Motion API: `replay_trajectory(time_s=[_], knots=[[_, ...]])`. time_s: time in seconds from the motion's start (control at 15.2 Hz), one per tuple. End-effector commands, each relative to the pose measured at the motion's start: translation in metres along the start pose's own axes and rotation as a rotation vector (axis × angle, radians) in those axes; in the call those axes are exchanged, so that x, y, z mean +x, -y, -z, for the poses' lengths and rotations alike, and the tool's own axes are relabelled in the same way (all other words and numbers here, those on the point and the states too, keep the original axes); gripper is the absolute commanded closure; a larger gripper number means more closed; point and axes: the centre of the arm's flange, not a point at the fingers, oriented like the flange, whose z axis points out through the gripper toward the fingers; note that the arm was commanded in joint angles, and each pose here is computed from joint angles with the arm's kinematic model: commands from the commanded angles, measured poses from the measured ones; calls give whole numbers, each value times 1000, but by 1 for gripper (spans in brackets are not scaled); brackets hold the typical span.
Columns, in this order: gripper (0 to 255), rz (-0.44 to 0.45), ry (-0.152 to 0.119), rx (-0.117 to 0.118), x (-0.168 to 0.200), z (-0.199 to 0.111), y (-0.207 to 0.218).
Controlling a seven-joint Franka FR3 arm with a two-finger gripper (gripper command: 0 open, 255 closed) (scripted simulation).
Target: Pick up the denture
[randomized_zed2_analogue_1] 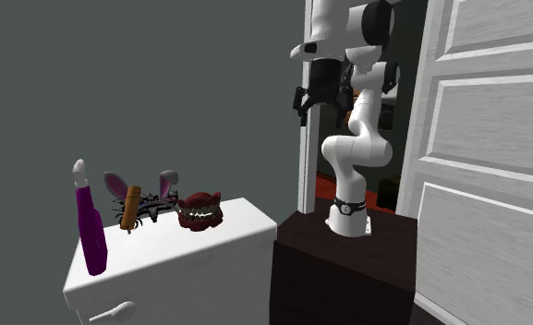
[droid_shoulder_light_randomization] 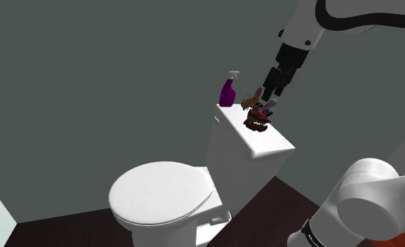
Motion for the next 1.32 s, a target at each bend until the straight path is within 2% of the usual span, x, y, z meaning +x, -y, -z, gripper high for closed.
replay_trajectory(time_s=[0.0, 0.59, 1.25], knots=[[0, 0, 0, 0, 0, 0, 0], [0, 48, 7, 94, 18, -50, -121], [0, 102, 15, 197, 44, -118, -249]])
